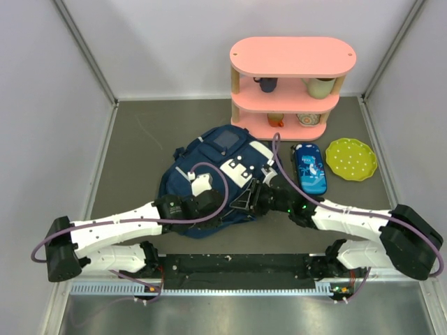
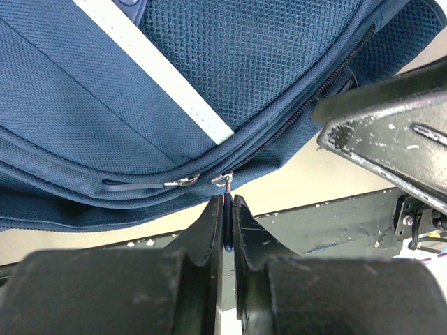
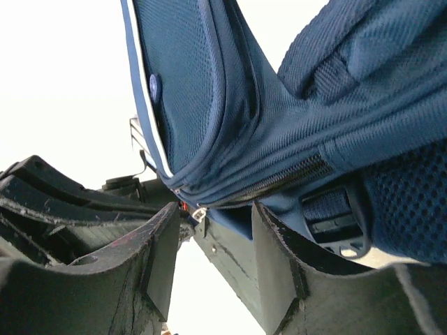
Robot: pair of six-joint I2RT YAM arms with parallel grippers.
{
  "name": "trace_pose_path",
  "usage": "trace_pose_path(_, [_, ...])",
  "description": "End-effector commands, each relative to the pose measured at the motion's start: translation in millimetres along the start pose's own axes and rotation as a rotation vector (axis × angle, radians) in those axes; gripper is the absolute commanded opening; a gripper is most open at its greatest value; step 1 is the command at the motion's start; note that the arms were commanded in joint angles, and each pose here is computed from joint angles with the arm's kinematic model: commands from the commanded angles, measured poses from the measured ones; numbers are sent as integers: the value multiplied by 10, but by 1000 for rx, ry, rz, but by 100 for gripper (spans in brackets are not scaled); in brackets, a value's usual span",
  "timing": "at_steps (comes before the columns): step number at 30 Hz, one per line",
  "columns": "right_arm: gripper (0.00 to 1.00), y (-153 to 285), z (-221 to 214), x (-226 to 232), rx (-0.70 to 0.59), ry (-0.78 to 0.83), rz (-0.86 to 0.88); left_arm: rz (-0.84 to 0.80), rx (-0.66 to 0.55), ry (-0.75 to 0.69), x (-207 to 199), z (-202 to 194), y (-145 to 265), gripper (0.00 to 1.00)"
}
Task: Pack the student bag
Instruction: Unzip the student bag at the center of the board.
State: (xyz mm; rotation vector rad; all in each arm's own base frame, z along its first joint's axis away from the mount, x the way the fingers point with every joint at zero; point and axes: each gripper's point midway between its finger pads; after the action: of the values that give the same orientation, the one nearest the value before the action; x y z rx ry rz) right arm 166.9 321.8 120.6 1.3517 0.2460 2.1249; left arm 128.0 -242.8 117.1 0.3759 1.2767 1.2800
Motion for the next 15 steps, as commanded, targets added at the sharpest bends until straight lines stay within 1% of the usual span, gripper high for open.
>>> trace_pose_path(1, [45, -109, 213, 231, -73, -20, 60, -128, -22, 16, -287, 72, 64, 0])
trace_pose_path(2, [45, -129, 213, 214, -76, -34, 57, -135, -21, 13, -301, 69, 70, 0])
trace_pose_path(3, [45, -141, 274, 279, -106, -27, 91, -143, -21, 8, -320, 75, 78, 0])
trace_pose_path(9, [45, -295, 380, 136, -158, -38, 24, -184, -16, -13, -397, 67, 96, 0])
trace_pose_path(10, [42, -306, 431, 146, -188, -36, 34, -189, -16, -14, -405, 67, 106, 0])
trace_pose_path(11, [37, -323, 446, 134, -199, -55, 34, -191, -18, -18, -406, 71, 106, 0])
trace_pose_path(13, [7, -320, 489, 76, -234, -66, 15, -206, -23, -29, -418, 80, 124, 0])
trace_pose_path(14, [0, -292, 513, 80, -245, -68, 13, -204, -27, -31, -409, 90, 124, 0])
trace_pose_path(15, [0, -269, 580, 42, -282, -65, -9, -201, -31, -42, -380, 97, 142, 0])
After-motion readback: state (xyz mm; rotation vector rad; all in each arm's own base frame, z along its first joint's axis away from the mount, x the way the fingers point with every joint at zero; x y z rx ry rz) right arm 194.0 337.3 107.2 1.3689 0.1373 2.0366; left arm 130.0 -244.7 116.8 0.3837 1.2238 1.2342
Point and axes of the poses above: each gripper's point midway between its finger pads, its own y axis back along the fingers, its own x axis along the line the jaws close on, z = x × y, and after that the axes turned 14 degrees about y, right-handed
